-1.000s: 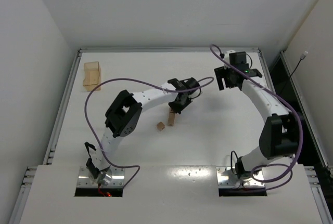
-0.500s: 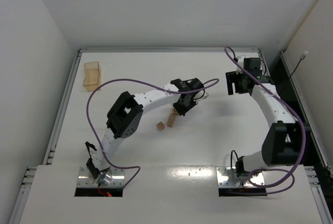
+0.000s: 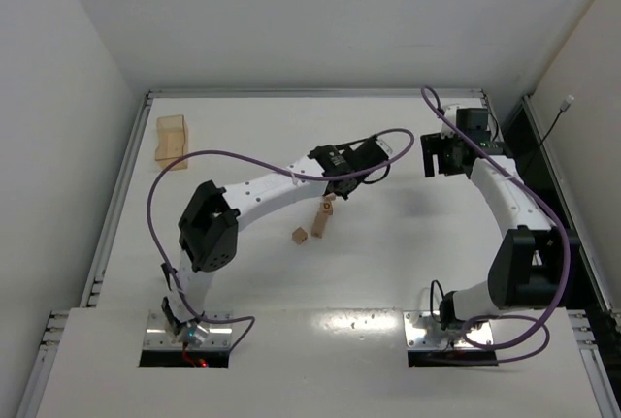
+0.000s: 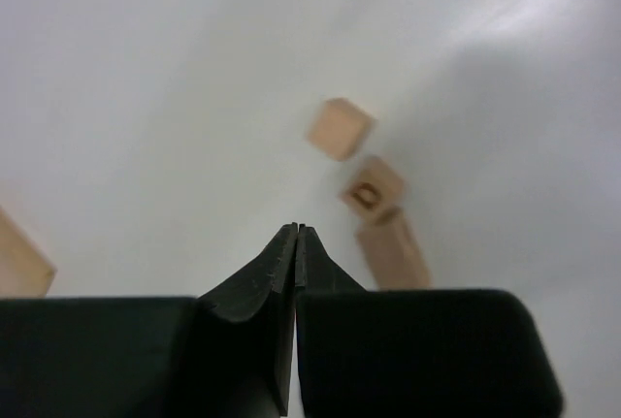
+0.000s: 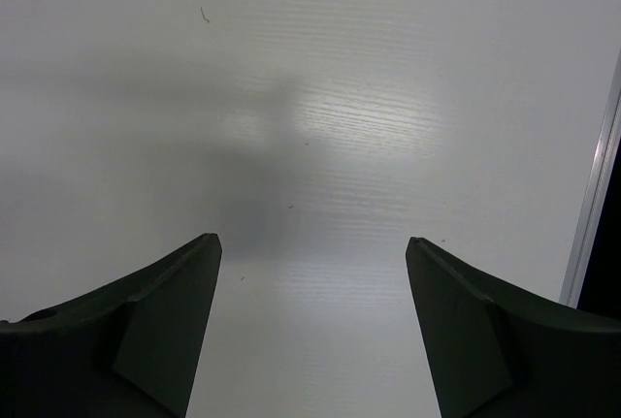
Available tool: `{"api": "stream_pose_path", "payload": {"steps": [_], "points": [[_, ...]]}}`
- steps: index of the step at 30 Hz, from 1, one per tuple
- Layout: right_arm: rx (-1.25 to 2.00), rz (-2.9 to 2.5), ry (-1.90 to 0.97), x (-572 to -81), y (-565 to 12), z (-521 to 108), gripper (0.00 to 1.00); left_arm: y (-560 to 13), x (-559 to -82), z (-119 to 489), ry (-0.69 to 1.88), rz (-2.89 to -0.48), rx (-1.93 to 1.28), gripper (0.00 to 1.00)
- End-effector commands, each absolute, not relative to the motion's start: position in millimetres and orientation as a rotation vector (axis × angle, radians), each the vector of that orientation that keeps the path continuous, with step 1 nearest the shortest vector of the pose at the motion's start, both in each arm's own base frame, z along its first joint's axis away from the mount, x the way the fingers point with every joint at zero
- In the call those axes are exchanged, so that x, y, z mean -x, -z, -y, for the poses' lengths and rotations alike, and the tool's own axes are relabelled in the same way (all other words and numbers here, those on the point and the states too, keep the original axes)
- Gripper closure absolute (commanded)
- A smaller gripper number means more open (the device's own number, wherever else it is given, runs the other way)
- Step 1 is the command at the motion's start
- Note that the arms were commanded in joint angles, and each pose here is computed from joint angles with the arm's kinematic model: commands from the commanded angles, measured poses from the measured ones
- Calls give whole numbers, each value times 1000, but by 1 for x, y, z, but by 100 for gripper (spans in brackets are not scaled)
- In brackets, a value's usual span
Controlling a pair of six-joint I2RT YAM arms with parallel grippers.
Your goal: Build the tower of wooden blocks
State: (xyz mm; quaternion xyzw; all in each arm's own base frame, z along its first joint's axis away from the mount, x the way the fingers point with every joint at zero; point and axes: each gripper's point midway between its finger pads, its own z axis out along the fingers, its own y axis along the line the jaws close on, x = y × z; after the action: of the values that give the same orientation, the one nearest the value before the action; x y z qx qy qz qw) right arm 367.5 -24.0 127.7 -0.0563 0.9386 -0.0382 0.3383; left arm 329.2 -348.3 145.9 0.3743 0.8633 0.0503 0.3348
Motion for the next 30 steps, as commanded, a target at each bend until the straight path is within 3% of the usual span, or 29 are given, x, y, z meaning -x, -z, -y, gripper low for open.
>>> {"api": "stream_pose_path", "payload": {"steps": [1,5,14,22,30], "points": [[123,-2393,90,-374,-141,24,26,-144,-376,291,-591,-2177,-700,100],[119,-2394,101,-374,-141,26,26,-118,-376,286,-672,-2193,-725,100],[109,-2404,104,-372,-137,29,26,-48,-365,290,-590,-2374,-880,100],[95,-2404,90,-371,-137,33,26,-13,-337,308,-360,-2532,-1043,100],[93,-2412,70,-372,-134,33,26,-22,-273,352,232,-2644,-1307,100]]}}
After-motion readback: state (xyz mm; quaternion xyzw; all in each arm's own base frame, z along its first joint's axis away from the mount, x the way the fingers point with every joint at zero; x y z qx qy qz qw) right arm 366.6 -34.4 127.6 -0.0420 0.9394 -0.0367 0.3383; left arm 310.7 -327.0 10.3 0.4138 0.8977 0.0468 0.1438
